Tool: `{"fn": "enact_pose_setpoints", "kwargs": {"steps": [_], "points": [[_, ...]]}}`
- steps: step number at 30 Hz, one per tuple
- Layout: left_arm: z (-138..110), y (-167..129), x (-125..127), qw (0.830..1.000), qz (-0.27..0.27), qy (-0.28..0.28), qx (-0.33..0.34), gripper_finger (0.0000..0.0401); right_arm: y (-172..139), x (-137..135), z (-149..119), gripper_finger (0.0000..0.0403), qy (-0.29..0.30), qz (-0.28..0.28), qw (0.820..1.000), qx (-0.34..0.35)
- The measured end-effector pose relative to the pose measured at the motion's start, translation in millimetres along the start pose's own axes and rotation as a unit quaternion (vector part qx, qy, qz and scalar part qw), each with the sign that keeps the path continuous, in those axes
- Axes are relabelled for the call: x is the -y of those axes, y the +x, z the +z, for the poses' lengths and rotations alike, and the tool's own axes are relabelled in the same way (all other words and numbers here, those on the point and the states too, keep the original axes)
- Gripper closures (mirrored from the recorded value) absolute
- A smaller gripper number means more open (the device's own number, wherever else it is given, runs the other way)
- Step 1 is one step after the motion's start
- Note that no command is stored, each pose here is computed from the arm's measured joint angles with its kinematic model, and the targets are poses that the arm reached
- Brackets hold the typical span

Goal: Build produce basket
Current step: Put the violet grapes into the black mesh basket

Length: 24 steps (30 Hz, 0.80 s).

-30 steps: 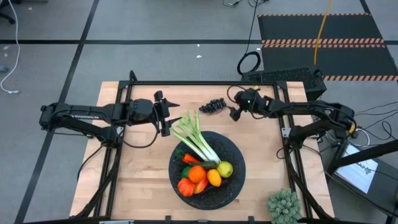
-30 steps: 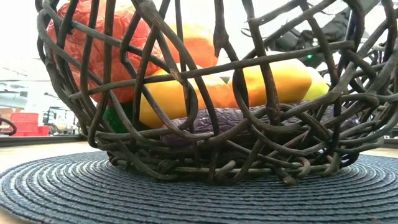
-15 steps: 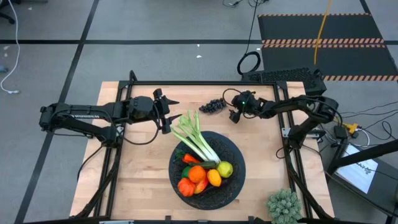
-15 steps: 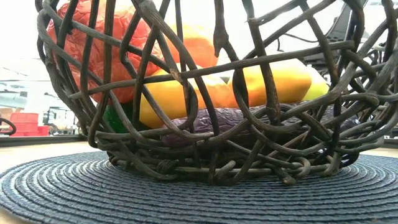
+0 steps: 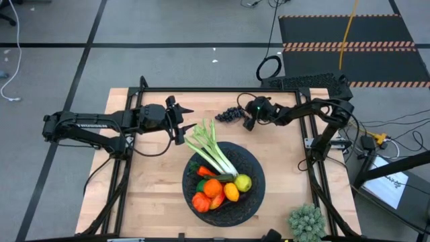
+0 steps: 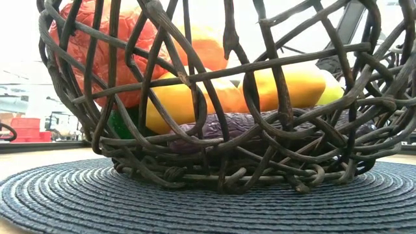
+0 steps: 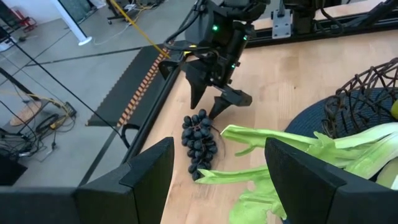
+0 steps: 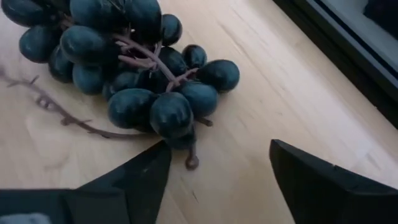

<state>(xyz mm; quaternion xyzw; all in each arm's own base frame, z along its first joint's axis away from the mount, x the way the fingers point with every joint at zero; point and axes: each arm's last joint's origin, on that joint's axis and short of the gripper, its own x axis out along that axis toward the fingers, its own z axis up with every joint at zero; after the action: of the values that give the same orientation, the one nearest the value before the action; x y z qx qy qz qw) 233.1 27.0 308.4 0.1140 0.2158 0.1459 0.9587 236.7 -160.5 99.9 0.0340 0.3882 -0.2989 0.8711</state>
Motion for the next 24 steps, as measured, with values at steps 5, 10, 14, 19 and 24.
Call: {"fn": "enact_pose_setpoints", "kwargs": {"steps": [5, 10, 14, 19, 24], "points": [[-0.1, 0.0, 0.0, 1.0, 0.0, 0.0, -0.001, 0.0148, 0.6, 0.3, 0.6, 0.019, 0.0, 0.004, 1.0, -0.002], [-0.2, 0.0, 0.1, 1.0, 0.0, 0.001, -0.001, 0.0148, 0.5, -2.2, 1.2, 0.0265, -0.002, 0.012, 1.0, 0.002], [-0.2, 0.0, 0.1, 1.0, 0.0, 0.001, -0.001, 0.0148, 0.3, -5.2, 1.8, 0.0332, -0.003, 0.028, 1.0, 0.006], [-0.2, 0.0, 0.1, 1.0, 0.0, 0.001, -0.001, 0.0148, 0.2, -5.8, 1.9, 0.0395, 0.014, 0.032, 0.999, 0.006], [-0.2, 0.0, 0.1, 1.0, 0.0, 0.001, -0.001, 0.0148, -7.9, -6.9, 9.5, 0.0396, 0.041, 0.055, 0.997, 0.027]]}}
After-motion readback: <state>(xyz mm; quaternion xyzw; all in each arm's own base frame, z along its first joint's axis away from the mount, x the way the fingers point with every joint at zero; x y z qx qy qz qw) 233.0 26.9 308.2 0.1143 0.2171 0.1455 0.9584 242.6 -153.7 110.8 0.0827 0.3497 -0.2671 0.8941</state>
